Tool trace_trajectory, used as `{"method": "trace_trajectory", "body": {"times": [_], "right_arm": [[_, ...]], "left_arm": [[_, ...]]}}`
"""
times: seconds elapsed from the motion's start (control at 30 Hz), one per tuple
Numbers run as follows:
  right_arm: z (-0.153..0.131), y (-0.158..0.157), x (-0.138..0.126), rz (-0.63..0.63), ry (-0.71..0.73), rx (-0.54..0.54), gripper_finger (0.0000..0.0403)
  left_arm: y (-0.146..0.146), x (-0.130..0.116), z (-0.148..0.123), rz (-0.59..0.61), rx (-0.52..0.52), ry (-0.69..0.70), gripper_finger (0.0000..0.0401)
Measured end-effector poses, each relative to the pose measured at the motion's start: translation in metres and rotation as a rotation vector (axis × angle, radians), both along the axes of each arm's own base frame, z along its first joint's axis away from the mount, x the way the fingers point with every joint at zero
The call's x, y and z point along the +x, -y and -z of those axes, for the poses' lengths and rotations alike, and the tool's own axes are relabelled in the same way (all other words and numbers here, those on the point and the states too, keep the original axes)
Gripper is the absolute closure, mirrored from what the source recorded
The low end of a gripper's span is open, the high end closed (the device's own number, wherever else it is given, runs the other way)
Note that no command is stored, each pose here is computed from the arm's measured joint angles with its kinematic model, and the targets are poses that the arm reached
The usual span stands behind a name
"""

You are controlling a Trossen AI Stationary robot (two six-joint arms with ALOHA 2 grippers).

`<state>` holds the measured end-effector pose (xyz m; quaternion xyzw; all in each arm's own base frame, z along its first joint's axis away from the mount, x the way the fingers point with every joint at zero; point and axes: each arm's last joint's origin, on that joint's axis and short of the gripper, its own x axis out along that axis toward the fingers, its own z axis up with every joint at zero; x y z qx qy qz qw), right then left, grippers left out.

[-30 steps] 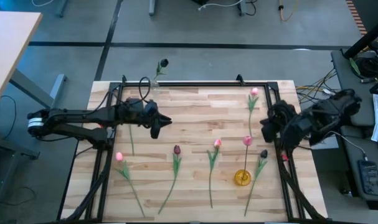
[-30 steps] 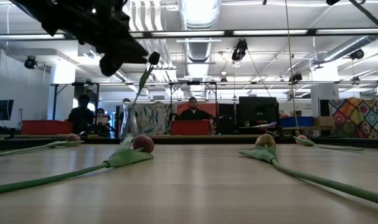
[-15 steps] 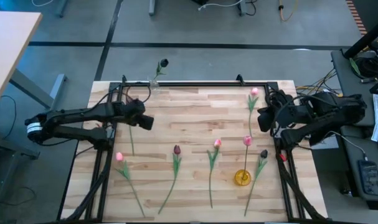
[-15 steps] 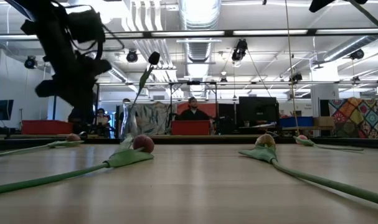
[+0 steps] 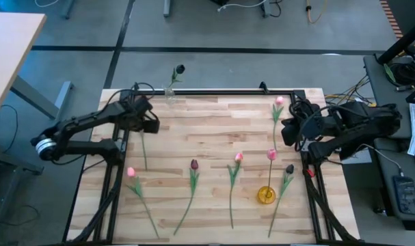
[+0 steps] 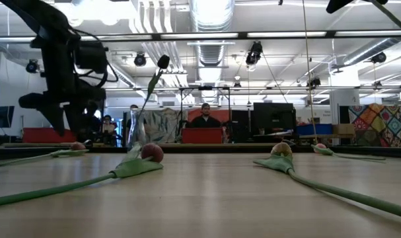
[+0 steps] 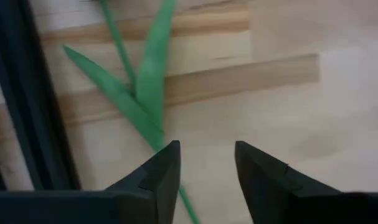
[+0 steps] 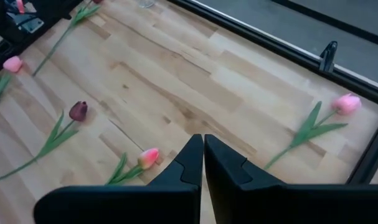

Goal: Sort flowers into vase by color
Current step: Put the top red flower into the transparent flower vase

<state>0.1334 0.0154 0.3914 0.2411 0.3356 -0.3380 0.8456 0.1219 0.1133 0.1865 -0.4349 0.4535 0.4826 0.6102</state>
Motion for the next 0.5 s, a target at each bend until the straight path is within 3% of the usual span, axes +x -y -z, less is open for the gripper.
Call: {"method": "trace_trajectory", "body": {"times": [0.23,0.5], "right_arm": [[0.0,0.0,0.0,0.0,0.0,-0.001,0.0394],[0.0,0.0,0.0,0.003,0.001,-0.002,0.0394]], "left_arm": [[-0.017,-0.004,0.018,-0.031,-0.076,-0.09,0.0203],[-0.031,-0.005,0.039,-0.003,-0.137,-0.192,0.0211]]}}
